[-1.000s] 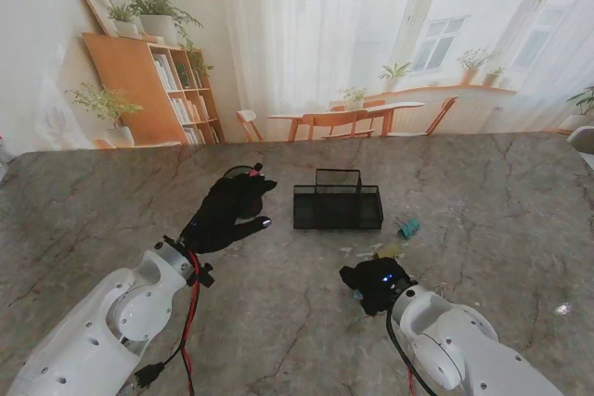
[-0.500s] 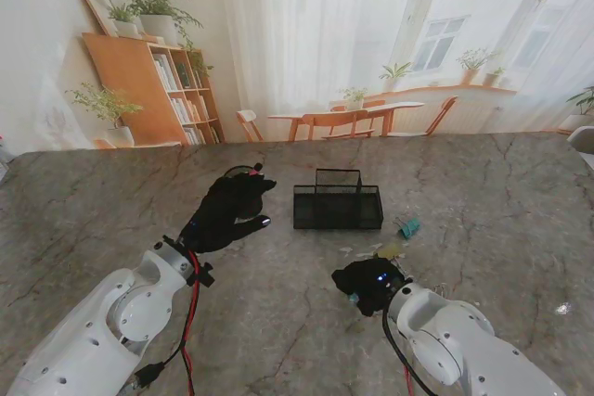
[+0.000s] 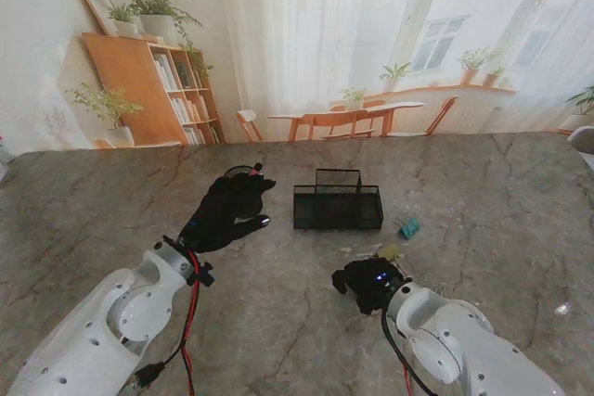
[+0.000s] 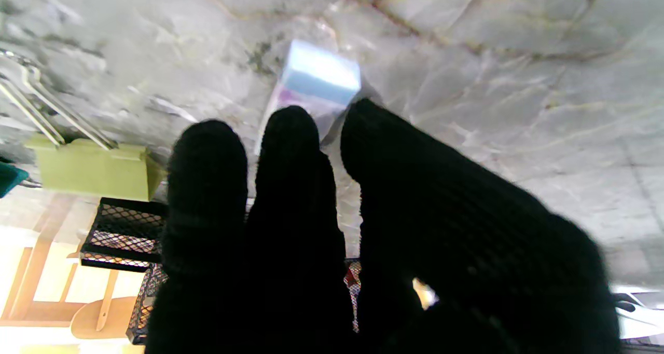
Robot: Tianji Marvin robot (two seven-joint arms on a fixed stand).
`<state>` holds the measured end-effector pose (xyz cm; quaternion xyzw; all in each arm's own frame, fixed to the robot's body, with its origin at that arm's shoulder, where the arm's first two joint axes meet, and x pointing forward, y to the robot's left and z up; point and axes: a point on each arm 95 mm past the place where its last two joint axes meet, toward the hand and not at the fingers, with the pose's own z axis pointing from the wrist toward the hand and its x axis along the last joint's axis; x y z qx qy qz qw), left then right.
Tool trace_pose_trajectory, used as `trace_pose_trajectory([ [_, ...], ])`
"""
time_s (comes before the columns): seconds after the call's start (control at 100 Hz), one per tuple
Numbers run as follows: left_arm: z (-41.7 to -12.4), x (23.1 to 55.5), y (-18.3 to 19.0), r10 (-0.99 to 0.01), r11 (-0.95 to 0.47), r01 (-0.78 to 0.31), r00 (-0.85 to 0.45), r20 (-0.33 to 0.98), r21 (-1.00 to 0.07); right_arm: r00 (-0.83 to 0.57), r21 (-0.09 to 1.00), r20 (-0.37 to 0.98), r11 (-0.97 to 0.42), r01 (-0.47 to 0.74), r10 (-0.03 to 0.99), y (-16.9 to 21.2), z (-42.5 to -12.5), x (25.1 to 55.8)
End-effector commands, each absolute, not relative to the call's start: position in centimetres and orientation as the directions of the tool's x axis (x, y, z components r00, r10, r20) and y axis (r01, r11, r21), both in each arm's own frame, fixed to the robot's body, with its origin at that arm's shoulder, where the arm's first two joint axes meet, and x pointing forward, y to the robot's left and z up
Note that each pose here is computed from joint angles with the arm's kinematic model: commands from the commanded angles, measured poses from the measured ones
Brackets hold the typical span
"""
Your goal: Organize desk stationery
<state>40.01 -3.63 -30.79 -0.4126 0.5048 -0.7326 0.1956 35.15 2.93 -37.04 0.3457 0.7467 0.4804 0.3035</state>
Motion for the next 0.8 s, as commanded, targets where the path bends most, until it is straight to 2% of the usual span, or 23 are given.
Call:
trace_pose_trajectory([
  [0.0, -31.0, 39.9, -3.7, -0.702, -0.420, -0.133, -0.580, 0.414, -0.898, -0.584, 0.914, -0.113, 0.315, 0.256, 0.804, 2.6, -38.2, 34.9],
  [0.29, -31.0, 39.9, -3.7, -0.701, -0.420, -0.133, -0.581, 0.414, -0.898, -0.609, 0.909, -0.137, 0.343, 0.237, 0.782, 2.3, -37.6, 34.6],
  [0.53, -31.0, 40.0, -3.9, -0.696, -0.420, -0.142, -0.584, 0.418, -0.896, -0.573, 0.937, -0.131, 0.290, 0.195, 0.809, 2.0, -36.3, 34.5],
  [0.79, -31.0, 40.0, -4.0, -0.694, -0.421, -0.143, -0.585, 0.420, -0.896, -0.554, 0.912, -0.189, 0.354, 0.207, 0.811, 1.1, -36.2, 34.3],
])
